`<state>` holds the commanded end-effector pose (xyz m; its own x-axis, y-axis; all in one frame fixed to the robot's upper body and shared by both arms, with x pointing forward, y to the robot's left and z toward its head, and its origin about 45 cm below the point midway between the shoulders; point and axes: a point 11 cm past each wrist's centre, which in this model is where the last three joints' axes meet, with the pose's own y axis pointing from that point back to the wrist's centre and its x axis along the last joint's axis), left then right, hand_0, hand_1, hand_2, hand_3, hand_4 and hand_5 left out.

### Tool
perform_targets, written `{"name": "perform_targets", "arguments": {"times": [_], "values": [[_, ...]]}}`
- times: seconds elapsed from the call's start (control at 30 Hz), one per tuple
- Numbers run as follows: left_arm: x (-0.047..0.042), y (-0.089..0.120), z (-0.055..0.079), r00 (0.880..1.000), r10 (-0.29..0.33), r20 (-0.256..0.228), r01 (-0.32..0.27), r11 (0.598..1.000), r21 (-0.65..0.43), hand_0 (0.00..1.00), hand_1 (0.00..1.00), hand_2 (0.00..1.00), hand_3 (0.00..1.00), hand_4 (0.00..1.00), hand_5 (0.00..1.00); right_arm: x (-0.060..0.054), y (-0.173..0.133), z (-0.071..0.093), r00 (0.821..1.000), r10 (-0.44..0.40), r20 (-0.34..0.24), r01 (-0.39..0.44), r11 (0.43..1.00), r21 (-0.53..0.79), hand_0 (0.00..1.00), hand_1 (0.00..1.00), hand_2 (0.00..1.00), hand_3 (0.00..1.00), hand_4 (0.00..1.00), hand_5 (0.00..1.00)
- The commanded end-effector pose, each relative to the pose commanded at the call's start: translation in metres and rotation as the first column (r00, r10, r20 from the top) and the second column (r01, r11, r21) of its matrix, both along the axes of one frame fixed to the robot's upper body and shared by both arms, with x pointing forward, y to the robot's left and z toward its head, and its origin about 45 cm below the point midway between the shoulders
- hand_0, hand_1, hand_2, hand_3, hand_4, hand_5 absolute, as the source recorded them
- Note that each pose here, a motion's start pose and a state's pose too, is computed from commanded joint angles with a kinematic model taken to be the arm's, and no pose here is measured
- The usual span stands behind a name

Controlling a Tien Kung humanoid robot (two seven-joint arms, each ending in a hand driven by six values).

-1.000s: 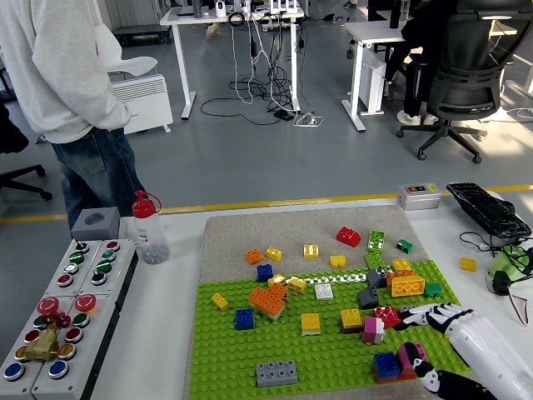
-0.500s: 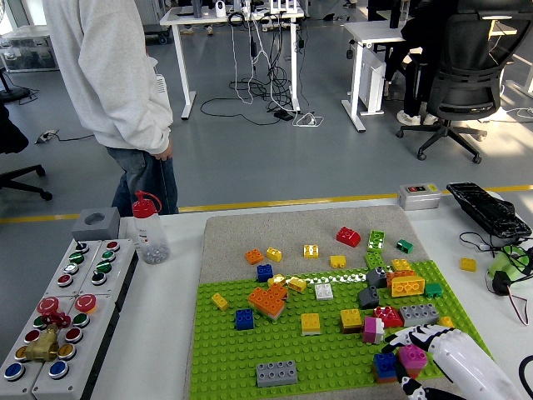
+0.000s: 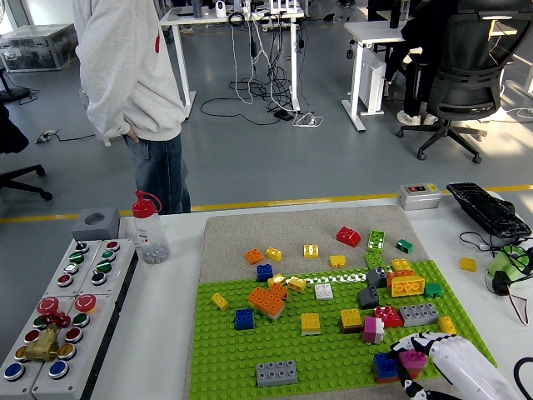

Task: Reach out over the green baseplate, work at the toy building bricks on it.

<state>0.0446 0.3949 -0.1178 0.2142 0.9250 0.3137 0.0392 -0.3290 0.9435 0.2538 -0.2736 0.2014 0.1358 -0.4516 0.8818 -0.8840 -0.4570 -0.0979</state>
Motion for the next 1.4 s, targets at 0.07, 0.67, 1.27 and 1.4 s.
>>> {"name": "perform_targets", "arguments": {"times": [0.07,0.67,1.27,1.4], "values": [[0.0005,0.000,0.000,1.000,0.000,0.001,0.000,1.000,0.000,0.691,0.693,0.663,0.620,0.358,0.998,0.001,0.000,-0.001,1.000,-0.002,-0.004,0.002,1.000,-0.001,0.554,0.651,0.650,0.578,0.407,0.331],[0.0026,0.000,0.000,1.000,0.000,0.005,0.000,1.000,0.001,0.691,0.693,0.663,0.620,0.359,0.998,0.006,-0.001,-0.013,0.999,-0.012,-0.031,0.012,1.000,-0.017,0.557,0.653,0.648,0.577,0.403,0.320],[0.0038,0.000,0.001,1.000,0.000,0.007,0.000,1.000,0.001,0.691,0.692,0.663,0.621,0.360,0.998,0.004,0.009,-0.016,0.999,0.013,-0.043,-0.014,1.000,-0.012,0.548,0.652,0.648,0.577,0.403,0.313],[0.0038,0.000,0.000,1.000,0.000,0.007,0.000,1.000,0.001,0.691,0.692,0.663,0.621,0.359,0.998,0.005,0.009,-0.017,0.999,0.013,-0.045,-0.014,1.000,-0.014,0.548,0.652,0.648,0.577,0.403,0.309]]}}
